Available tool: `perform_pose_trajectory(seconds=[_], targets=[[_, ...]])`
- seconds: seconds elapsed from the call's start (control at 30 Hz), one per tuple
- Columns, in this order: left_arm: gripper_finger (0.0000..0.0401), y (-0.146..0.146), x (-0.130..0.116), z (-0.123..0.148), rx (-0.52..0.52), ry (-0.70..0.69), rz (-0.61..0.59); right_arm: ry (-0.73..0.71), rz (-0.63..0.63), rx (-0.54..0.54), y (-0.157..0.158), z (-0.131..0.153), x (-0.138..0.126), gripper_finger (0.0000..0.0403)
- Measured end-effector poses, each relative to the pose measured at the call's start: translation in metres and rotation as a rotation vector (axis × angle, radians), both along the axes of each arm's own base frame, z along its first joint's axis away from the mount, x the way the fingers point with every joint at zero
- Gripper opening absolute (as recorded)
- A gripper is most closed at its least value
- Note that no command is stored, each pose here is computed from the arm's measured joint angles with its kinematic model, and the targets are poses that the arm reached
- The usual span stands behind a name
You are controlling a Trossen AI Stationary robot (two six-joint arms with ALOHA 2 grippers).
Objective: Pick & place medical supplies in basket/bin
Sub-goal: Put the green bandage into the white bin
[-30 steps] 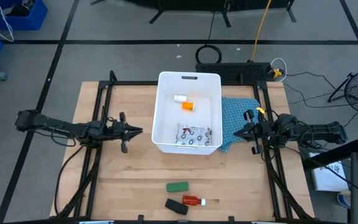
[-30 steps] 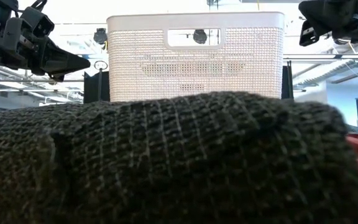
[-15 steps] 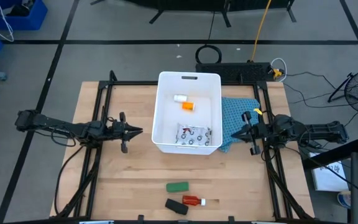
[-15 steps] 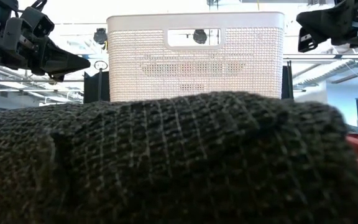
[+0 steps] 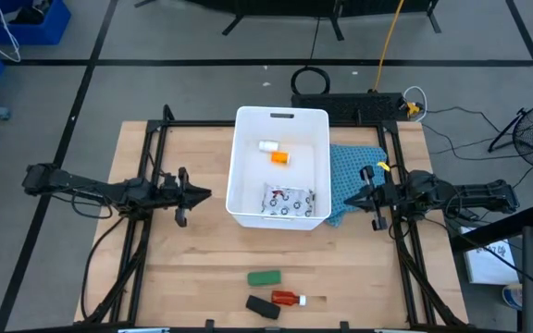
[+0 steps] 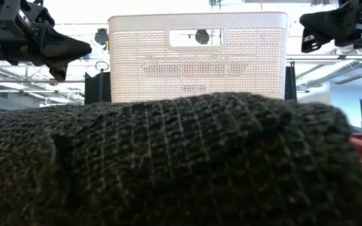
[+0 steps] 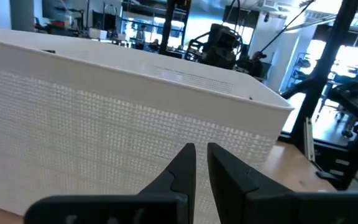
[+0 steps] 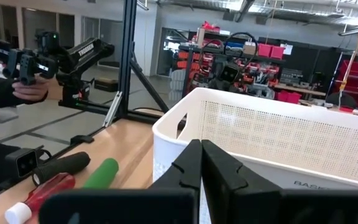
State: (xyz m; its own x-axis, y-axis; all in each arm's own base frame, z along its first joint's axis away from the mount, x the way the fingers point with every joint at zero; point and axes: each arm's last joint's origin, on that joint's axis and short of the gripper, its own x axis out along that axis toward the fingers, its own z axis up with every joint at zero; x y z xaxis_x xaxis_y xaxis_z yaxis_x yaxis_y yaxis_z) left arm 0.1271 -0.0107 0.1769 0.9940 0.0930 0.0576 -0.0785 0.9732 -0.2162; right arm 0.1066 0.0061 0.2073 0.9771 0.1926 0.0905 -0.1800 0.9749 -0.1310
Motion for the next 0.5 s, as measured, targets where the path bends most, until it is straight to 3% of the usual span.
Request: perform_pose_trajectory(seconds=[0.23, 0.33, 0.5], targets=[[0.0047, 0.0, 0.0, 0.0, -0.02, -0.001, -0.012, 0.011, 0.0, 0.001, 0.0, -0.001, 0.0, 0.0], [0.0047, 0.001, -0.001, 0.006, 0.014, -0.055, 0.03, 0.012, 0.0, 0.0, 0.0, -0.001, 0.0, 0.0], [0.0047, -0.008, 0.005, 0.04, 0.159, -0.084, -0.053, 0.011, 0.0, -0.002, 0.0, -0.001, 0.0, 0.0]])
